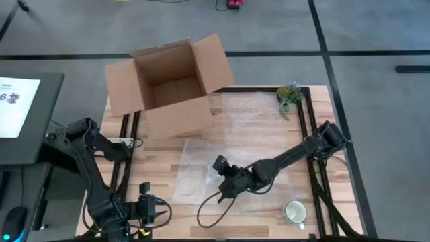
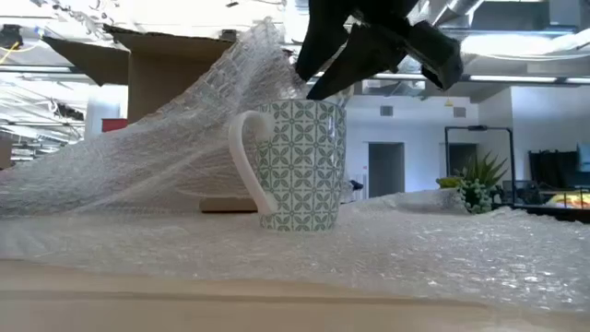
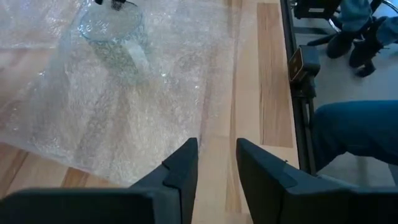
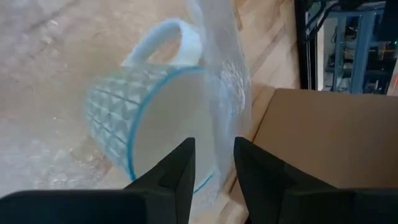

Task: Wrap mug
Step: Wrap the green patterned mug with the bubble wrap

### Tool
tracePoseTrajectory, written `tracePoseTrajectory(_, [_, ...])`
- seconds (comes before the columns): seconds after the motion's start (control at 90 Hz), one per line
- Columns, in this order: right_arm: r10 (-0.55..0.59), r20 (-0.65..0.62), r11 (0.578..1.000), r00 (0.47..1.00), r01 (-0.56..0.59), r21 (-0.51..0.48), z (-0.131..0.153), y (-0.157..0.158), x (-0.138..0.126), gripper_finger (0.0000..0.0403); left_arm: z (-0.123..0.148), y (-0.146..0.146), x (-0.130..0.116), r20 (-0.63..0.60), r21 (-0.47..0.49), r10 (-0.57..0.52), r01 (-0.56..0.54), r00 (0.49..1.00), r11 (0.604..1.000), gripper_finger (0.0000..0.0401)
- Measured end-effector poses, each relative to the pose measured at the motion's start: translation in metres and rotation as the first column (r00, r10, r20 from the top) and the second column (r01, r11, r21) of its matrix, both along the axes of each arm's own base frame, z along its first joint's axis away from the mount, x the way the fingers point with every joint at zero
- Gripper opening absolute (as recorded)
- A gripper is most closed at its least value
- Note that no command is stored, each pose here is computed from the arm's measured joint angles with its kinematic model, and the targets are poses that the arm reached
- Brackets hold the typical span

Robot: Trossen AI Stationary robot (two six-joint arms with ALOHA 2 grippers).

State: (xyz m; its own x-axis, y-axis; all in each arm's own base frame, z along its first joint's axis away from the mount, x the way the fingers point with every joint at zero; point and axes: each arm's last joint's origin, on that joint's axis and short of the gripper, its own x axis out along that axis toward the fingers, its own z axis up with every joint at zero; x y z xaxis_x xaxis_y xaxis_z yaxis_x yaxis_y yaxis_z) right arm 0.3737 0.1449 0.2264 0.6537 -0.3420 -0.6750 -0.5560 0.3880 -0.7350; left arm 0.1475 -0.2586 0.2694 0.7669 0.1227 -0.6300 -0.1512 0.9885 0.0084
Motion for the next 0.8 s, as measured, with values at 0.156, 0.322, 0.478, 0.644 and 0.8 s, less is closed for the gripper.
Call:
tracePoseTrajectory(0.156, [0.028,-0.018,0.998,0.999,-0.027,0.052,-0.001,-0.004,0.003,0.0139,0.0,0.0,0.0,0.001,-0.002,0.001,-0.001,1.0,1.0,0.009])
tracePoseTrajectory(0.322, [0.057,-0.006,0.995,0.998,-0.056,0.08,0.001,-0.011,0.008,0.0205,0.0,0.0,0.0,0.001,-0.002,0.001,-0.001,1.0,1.0,0.009])
tracePoseTrajectory(0.478, [0.096,0.08,0.993,0.992,-0.101,0.055,0.008,-0.012,0.017,0.0181,0.0,0.0,0.0,0.001,-0.002,0.001,-0.001,1.0,1.0,0.009])
tracePoseTrajectory(0.644, [0.06,0.143,0.996,0.988,-0.07,0.061,0.012,-0.014,0.022,0.0041,0.0,0.0,0.0,0.001,-0.002,0.001,-0.001,1.0,1.0,0.009])
tracePoseTrajectory(0.8, [-0.013,0.196,0.999,0.981,0.02,-0.038,0.017,-0.005,0.016,0.0005,0.0,0.0,0.0,0.001,-0.003,0.001,-0.001,1.0,1.0,0.009])
